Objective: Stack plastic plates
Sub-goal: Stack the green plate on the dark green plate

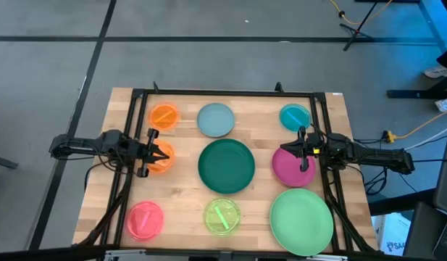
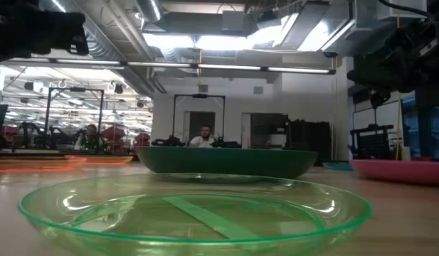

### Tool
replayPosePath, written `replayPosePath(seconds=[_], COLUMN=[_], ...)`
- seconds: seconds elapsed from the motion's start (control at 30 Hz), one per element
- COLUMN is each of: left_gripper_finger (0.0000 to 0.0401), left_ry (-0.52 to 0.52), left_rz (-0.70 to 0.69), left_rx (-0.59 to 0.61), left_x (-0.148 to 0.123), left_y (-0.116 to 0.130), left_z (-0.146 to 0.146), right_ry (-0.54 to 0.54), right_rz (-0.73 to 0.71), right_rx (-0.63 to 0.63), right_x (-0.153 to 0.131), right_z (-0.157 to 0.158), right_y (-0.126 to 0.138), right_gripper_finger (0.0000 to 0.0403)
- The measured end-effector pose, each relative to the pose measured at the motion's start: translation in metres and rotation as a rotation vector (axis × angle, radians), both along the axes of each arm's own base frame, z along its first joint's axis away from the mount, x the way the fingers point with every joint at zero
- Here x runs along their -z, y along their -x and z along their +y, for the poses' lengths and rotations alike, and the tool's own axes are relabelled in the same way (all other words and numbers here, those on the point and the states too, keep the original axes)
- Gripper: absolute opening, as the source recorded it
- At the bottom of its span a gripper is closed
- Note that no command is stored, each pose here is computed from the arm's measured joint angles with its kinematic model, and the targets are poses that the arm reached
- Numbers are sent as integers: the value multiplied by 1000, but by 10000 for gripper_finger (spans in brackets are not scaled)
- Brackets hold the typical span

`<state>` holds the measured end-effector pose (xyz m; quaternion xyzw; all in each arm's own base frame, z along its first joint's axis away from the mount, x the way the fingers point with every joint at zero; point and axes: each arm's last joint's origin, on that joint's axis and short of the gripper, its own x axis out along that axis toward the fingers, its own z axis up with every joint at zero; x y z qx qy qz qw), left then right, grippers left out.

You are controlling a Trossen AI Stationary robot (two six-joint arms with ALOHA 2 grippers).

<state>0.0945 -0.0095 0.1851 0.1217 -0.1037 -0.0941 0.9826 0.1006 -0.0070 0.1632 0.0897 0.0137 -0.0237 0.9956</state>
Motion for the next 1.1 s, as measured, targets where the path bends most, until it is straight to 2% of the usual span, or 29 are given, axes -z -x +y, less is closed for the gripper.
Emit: replayPosePath(seconds=[0.13, 0.33, 0.43, 0.6, 1.1], left_gripper_finger=[4, 4, 4, 4, 4], left_ry=[77, 184, 217, 235, 244], left_rz=[-33, -80, -96, -92, -13], left_rx=[38, -19, -91, -169, -184], left_x=[-5, -10, -12, -12, -14], left_y=[1, 2, 2, -4, -37], left_z=[-1, 2, 4, 6, 5], right_ry=[0, 5, 5, 35, 33], right_rz=[0, -36, -37, -78, -89], right_rx=[0, 5, 24, 74, 50], right_x=[0, -4, -4, -8, -9], right_z=[0, 0, -1, -2, -1], right_y=[0, 0, 0, 0, 0], right_gripper_finger=[1, 1, 1, 1, 1])
